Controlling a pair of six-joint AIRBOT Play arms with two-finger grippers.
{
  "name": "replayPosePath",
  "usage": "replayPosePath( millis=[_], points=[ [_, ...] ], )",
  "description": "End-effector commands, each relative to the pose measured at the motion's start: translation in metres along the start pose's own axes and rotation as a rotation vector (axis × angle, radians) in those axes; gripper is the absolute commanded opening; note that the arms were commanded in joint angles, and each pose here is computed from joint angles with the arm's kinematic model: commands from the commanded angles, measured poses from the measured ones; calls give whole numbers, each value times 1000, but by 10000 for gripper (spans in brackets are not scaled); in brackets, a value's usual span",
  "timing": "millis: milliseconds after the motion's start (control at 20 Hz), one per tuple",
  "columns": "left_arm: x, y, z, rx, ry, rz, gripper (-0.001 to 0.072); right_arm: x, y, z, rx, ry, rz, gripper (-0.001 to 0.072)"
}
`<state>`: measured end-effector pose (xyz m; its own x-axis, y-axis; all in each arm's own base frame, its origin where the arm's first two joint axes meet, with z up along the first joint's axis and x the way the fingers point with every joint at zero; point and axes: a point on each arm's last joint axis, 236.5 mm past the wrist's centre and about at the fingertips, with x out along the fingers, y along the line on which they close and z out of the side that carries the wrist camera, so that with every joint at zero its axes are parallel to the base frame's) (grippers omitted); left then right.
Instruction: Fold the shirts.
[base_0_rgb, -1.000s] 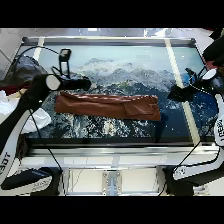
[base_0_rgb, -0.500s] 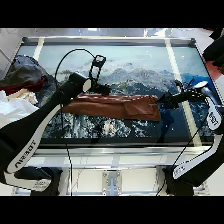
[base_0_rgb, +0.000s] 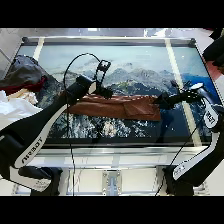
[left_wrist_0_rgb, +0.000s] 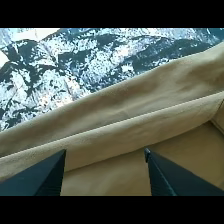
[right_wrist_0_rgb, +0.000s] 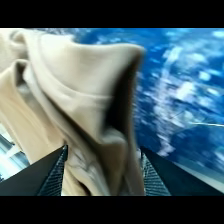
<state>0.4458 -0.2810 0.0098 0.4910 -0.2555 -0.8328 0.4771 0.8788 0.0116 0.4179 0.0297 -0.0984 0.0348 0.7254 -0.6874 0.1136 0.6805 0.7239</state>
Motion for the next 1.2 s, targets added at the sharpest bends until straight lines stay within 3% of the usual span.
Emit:
replayPosePath(
  millis=[0,50,200,250,450,650,850,1150],
  points=[
    [8,-1,-5,0,18,-1,534,20,14,1,-48,21,-18,484],
    [11,-1,-7,0,26,-1,534,25,18,1,-61,24,-23,470],
    [23,-1,-16,2,53,1,534,40,34,-6,-84,65,-16,86],
    [27,-1,-18,2,63,2,502,40,41,-11,-88,86,3,16],
    [42,-3,-34,-1,116,0,8,16,78,-32,-136,144,74,16],
    [61,-8,-63,3,215,-9,10,-39,137,-25,-244,30,48,15],
    [76,-69,-87,26,282,-215,10,-88,200,-21,-384,-97,-6,14],
    [53,-104,-43,30,128,-284,11,-78,267,-38,-511,-84,-65,14]
  ],
)
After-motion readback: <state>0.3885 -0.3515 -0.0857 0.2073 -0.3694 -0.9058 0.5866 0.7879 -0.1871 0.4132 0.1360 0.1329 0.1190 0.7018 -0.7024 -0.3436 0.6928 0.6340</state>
